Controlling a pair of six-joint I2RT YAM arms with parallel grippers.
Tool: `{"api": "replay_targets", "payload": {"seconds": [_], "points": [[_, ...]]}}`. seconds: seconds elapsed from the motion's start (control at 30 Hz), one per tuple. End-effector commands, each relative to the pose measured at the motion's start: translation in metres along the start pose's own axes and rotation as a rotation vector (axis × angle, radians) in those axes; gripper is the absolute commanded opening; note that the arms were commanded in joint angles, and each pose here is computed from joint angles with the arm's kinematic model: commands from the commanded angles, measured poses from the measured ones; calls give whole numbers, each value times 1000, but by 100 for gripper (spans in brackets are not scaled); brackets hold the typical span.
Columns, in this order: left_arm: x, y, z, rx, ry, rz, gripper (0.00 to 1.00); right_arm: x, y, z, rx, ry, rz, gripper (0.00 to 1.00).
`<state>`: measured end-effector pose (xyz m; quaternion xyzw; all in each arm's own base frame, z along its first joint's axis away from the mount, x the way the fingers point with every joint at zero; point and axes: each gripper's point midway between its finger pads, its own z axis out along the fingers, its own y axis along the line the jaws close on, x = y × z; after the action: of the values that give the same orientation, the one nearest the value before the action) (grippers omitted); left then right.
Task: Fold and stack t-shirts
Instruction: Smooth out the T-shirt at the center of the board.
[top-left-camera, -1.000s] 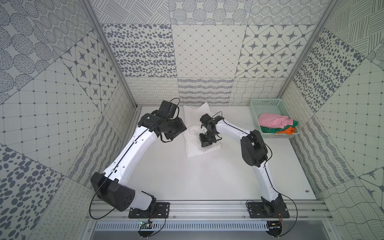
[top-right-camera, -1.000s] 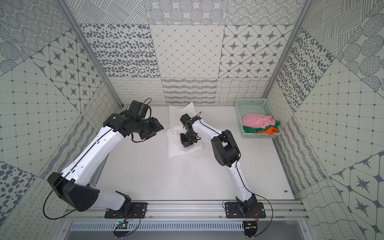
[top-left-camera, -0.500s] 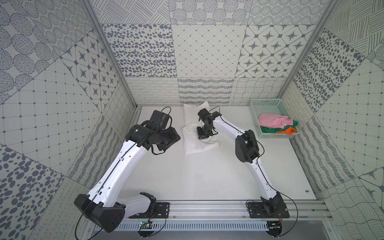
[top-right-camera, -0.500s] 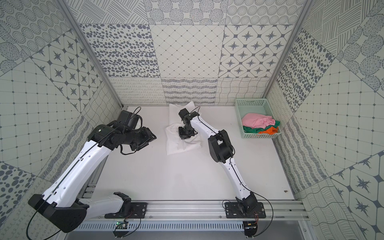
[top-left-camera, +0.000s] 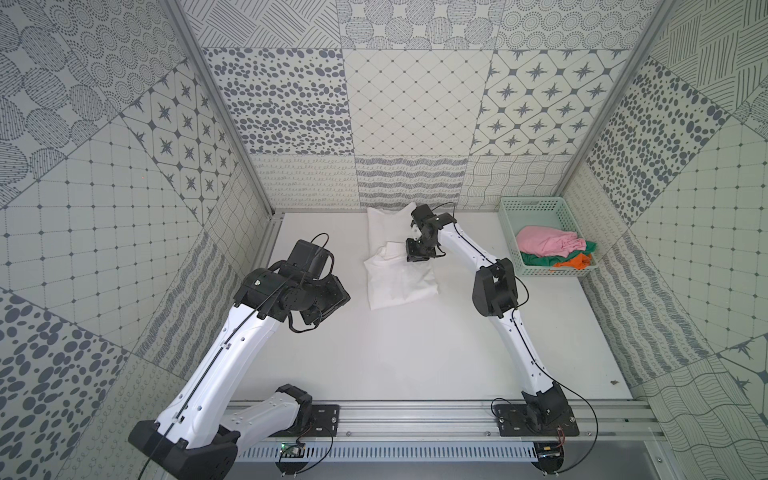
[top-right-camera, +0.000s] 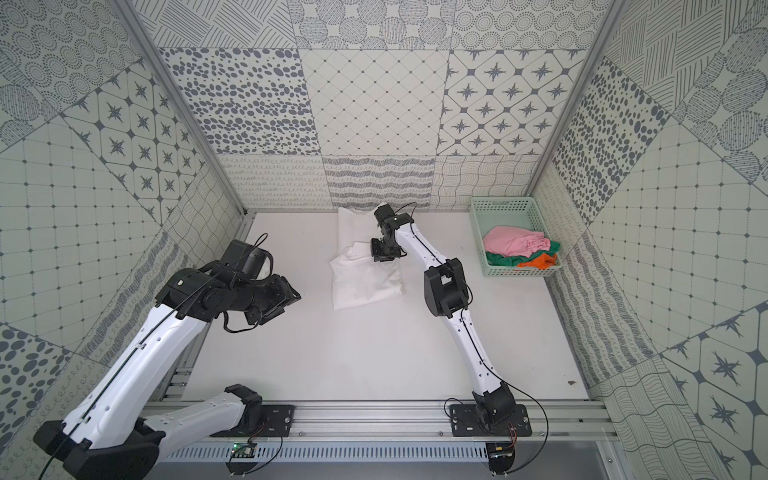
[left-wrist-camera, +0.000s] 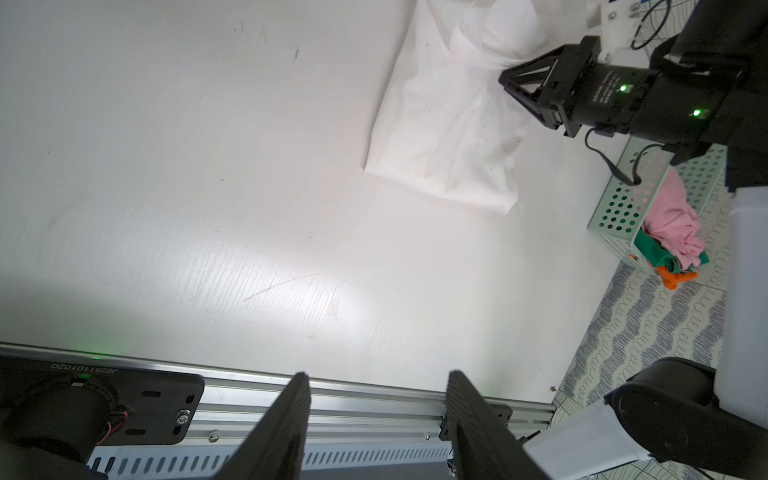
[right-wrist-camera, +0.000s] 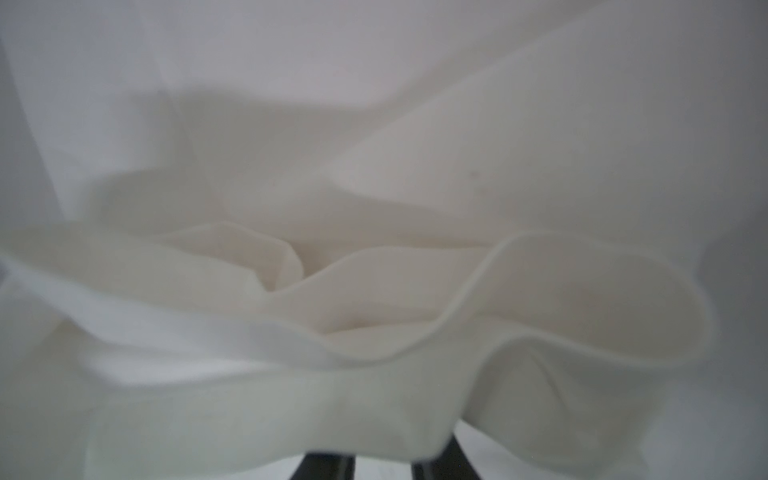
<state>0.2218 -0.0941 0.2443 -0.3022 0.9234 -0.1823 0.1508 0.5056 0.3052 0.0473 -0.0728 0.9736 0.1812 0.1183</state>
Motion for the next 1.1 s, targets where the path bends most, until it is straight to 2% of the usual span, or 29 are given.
{"api": "replay_targets", "payload": {"seconds": [0.0,0.2,0.37,0.7,0.93,1.0,1.07], "points": [[15,16,3,-42,60,-35,54,-22,-8,-7,-41,-51,-3,33],[23,20,9,-49,91,-37,54,-45,-22,-16,-124,-99,43,47],[26,20,12,-39,104,-36,55,-38,-29,-27,-126,-79,56,50],[27,13,28,45,98,-69,56,38,-34,-62,-15,36,25,51],[30,10,34,81,103,-71,56,82,-35,-86,22,53,16,50],[31,12,34,86,100,-73,56,91,-31,-93,20,50,14,47],[32,13,32,92,95,-72,56,100,-28,-94,28,52,7,37]]}}
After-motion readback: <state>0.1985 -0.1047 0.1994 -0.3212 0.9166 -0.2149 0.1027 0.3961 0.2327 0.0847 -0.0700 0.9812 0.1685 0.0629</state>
